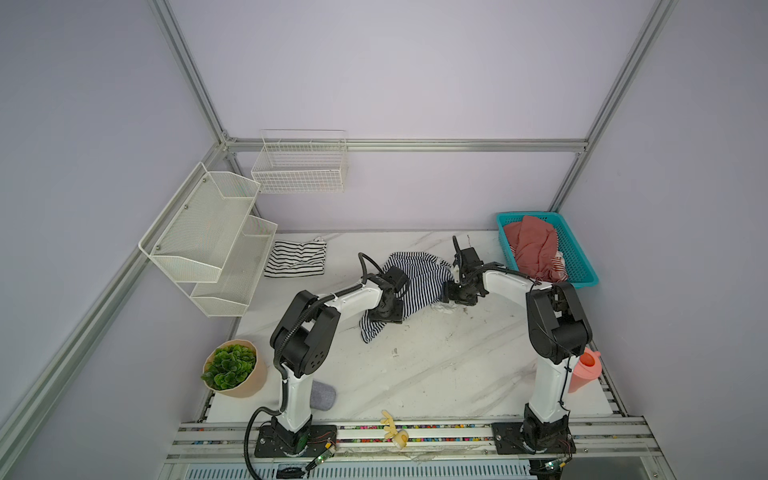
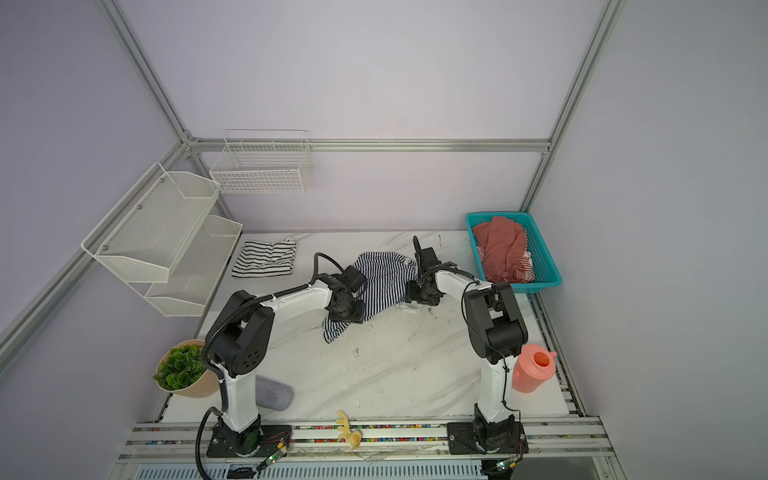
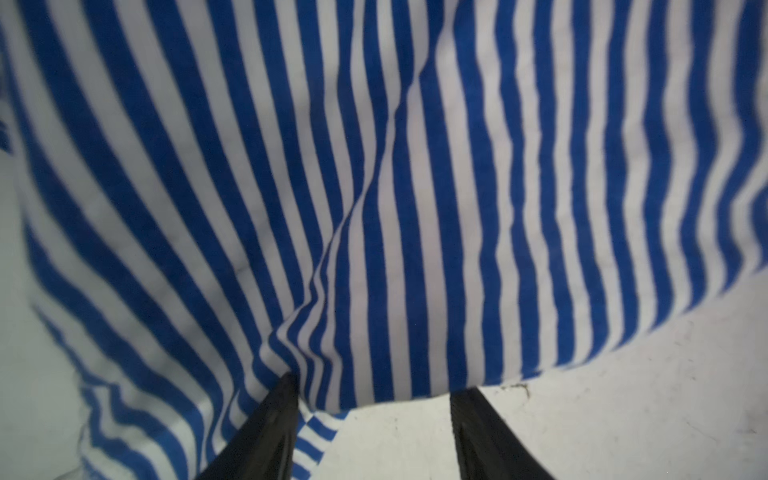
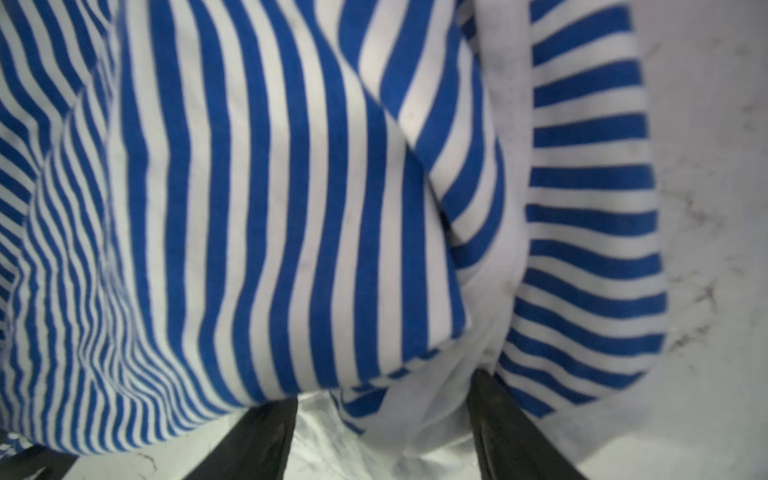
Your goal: Fold and stack the tank tops
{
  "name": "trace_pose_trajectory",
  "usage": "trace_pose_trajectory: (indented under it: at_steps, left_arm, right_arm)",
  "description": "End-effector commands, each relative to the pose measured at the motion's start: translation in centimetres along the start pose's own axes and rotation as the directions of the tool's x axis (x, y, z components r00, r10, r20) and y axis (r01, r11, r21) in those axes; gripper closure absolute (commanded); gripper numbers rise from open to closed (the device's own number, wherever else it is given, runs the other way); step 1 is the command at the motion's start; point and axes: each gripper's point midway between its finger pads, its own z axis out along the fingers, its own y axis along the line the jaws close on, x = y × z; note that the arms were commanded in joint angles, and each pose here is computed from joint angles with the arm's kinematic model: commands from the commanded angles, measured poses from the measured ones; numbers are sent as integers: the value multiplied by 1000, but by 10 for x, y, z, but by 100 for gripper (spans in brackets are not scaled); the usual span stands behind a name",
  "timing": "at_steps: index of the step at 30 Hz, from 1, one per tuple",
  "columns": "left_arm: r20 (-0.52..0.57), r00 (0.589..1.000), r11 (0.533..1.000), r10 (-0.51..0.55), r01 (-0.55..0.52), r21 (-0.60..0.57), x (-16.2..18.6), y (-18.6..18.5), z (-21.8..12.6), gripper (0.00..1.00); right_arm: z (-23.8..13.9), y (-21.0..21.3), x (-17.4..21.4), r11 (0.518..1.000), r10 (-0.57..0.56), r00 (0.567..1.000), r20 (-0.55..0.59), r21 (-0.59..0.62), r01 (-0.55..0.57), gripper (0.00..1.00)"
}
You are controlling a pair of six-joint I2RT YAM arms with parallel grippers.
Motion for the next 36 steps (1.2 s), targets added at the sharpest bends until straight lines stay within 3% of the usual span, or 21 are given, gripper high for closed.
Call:
trace_pose_trajectory:
  at_steps: [1, 5, 6, 13, 18, 22, 29, 32, 36]
  left_arm:
    - [46, 999, 1000, 0, -1, 19, -23, -8, -10, 62]
    - [47, 999, 1000, -4, 4, -3, -23, -2, -14, 100]
    - [61, 998, 1000, -7, 8, -13, -26, 1, -19, 100]
    - [206, 978, 996, -18, 36, -85, -55, 33, -88, 100]
    - [344, 937, 994, -55, 84, -72, -77, 56, -150, 100]
    - [436, 899, 998, -38, 57, -29, -86, 55, -196, 100]
    - [477, 878, 975, -41, -70, 211, -74, 17, -250, 100]
    - [474, 877, 923, -71, -122, 365, -64, -6, -272, 100]
    - [432, 895, 811, -110, -171, 559, -43, -35, -299, 100]
  right_arm:
    - [4, -5, 8, 1000, 13, 1000, -19, 3, -13, 51]
    - [-6, -2, 4, 1000, 12, 1000, 1, -5, -12, 94]
    - [-13, -1, -1, 1000, 13, 1000, 20, -8, -13, 100]
    - [-107, 16, -44, 1000, -25, 975, 220, -10, 28, 100]
    - [-178, 25, -62, 996, -78, 933, 351, -10, 87, 100]
    - [-221, 25, -73, 994, -90, 899, 429, -10, 104, 100]
    - [-299, 35, -94, 991, -100, 812, 575, -12, 131, 100]
    - [-338, 39, -99, 991, -100, 752, 652, -3, 135, 100]
    - [-394, 44, -101, 990, -104, 657, 747, 16, 138, 100]
